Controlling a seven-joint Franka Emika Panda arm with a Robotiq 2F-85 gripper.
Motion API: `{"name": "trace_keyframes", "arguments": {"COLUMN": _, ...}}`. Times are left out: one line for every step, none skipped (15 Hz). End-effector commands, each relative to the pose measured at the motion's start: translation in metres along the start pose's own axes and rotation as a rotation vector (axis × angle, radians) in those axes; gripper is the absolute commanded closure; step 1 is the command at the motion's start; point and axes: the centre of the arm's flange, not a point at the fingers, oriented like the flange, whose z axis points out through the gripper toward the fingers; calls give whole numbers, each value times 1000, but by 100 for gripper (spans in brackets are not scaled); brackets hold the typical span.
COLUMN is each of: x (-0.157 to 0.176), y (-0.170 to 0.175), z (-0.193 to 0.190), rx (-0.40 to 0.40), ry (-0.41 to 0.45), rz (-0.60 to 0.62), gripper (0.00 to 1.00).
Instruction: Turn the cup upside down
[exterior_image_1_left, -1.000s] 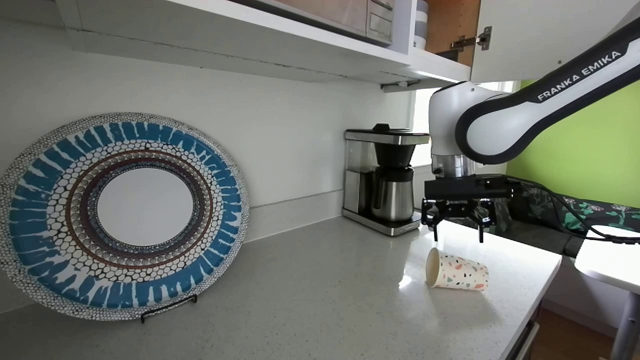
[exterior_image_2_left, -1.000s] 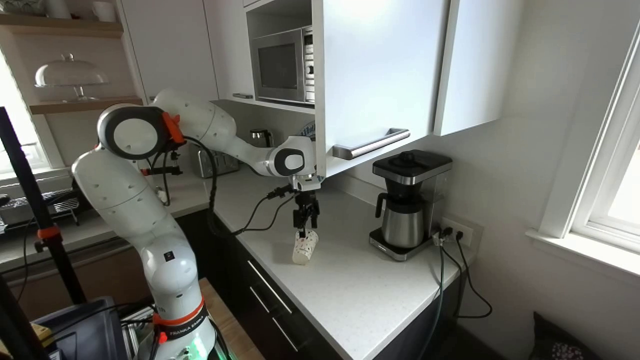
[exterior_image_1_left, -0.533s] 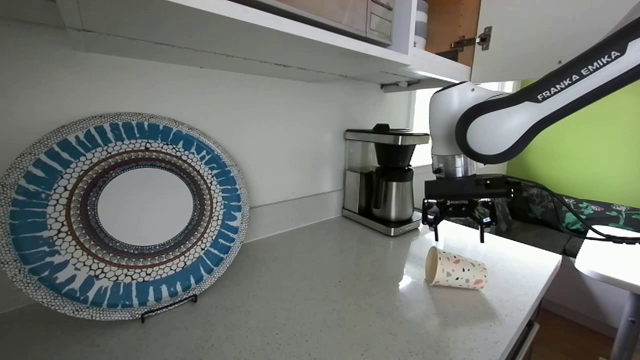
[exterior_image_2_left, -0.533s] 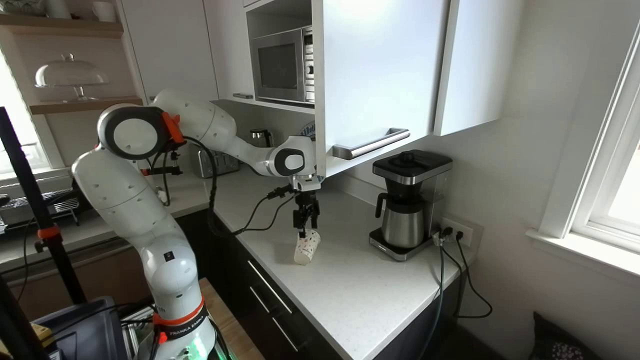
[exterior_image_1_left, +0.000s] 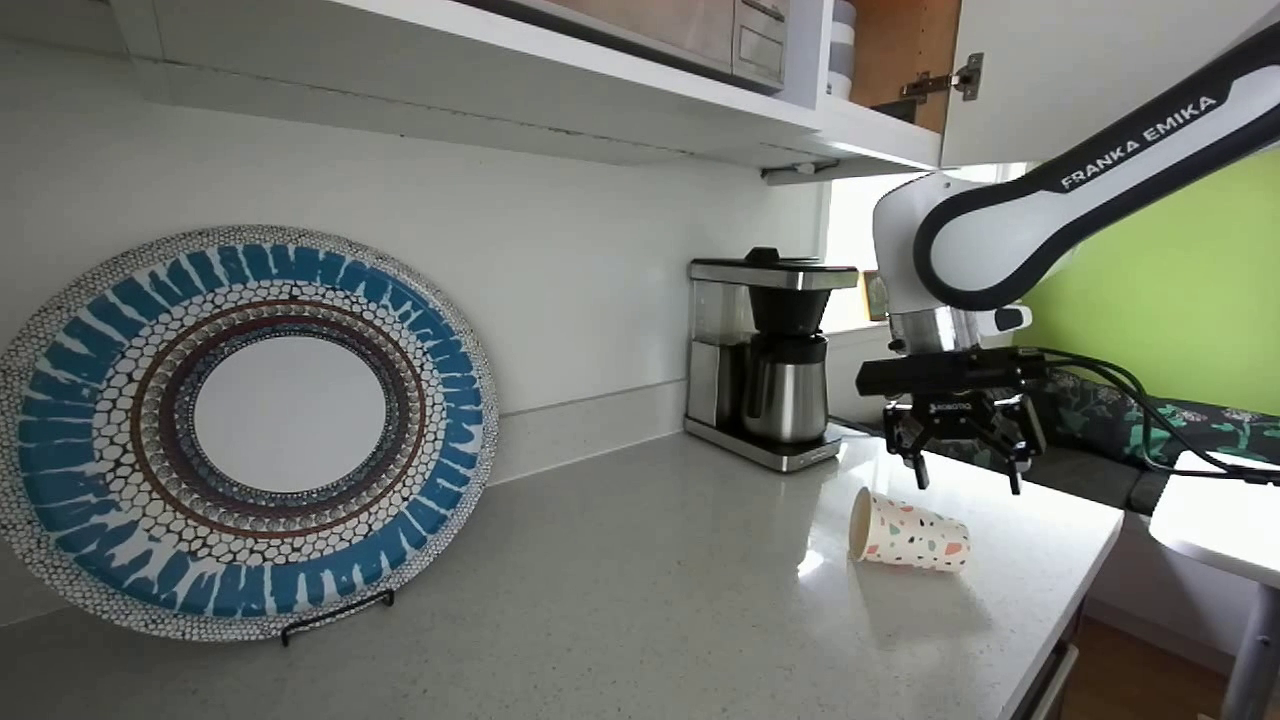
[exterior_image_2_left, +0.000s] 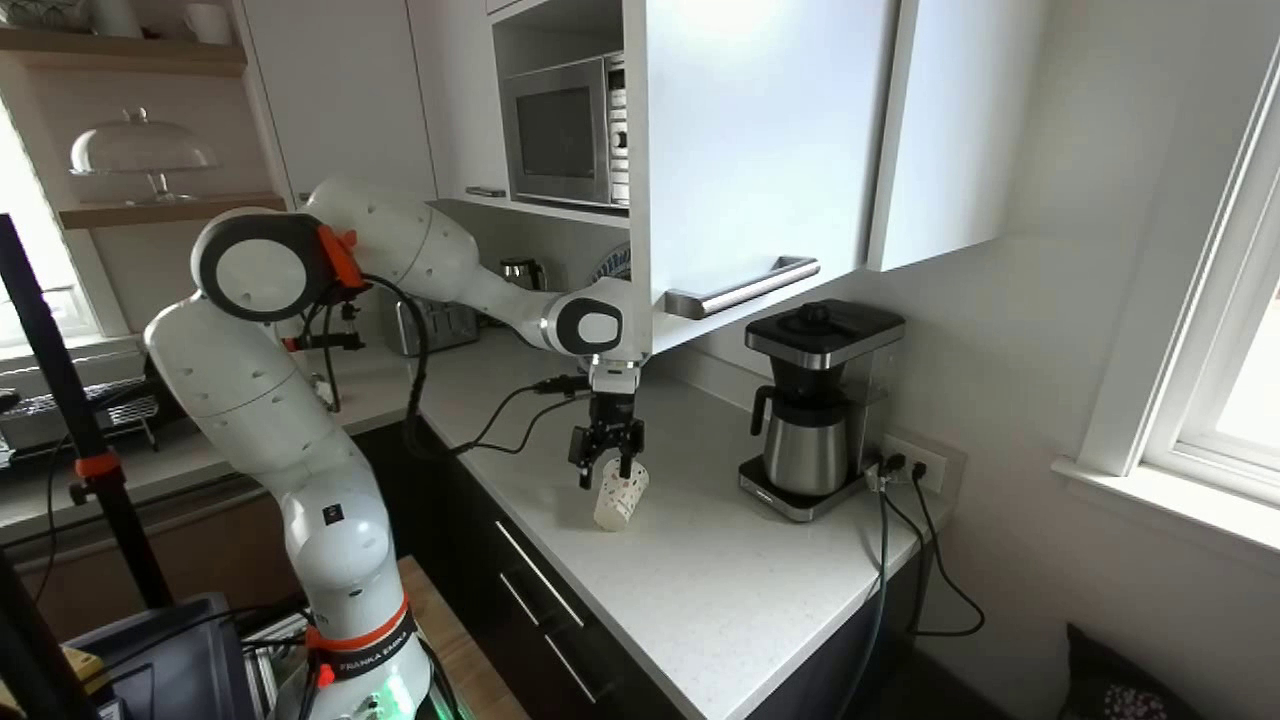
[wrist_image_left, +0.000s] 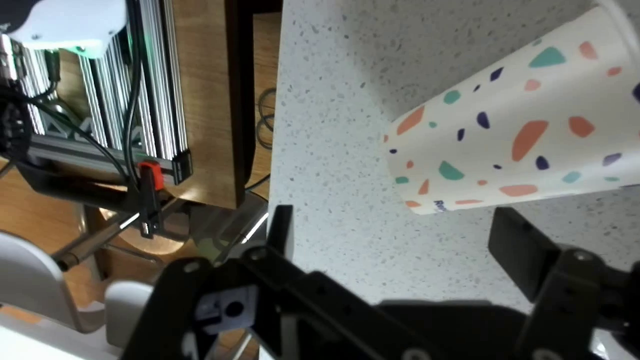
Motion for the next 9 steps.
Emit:
{"name": "trace_keyframes", "arguments": {"x": 2, "y": 3, "z": 6, "rx": 4, "ry": -95, "rz": 173, "gripper": 0}}
{"name": "trace_keyframes", "arguments": {"x": 2, "y": 2, "z": 10, "rx": 9, "ry": -111, "rz": 218, "gripper": 0}}
{"name": "trace_keyframes", "arguments": {"x": 3, "y": 3, "z": 12, "rx": 19, "ry": -122, "rz": 257, "gripper": 0}}
{"name": "trace_keyframes", "arguments": {"x": 5, "y": 3, "z": 15, "rx": 27, "ry": -128, "rz": 292, "gripper": 0}}
{"name": "trace_keyframes", "arguments": {"x": 8, "y": 5, "z": 16, "rx": 40, "ry": -126, "rz": 328, "gripper": 0}}
{"name": "trace_keyframes", "arguments": {"x": 11, "y": 6, "z": 20, "rx": 44, "ry": -126, "rz": 357, "gripper": 0}}
{"name": "trace_keyframes", "arguments": {"x": 13, "y": 7, "z": 24, "rx": 42, "ry": -127, "rz": 387, "gripper": 0}}
{"name": "trace_keyframes", "arguments": {"x": 15, "y": 7, "z": 27, "rx": 44, "ry": -136, "rz": 413, "gripper": 0}}
{"name": "trace_keyframes", "arguments": {"x": 15, "y": 7, "z": 32, "rx": 44, "ry": -136, "rz": 429, "gripper": 0}}
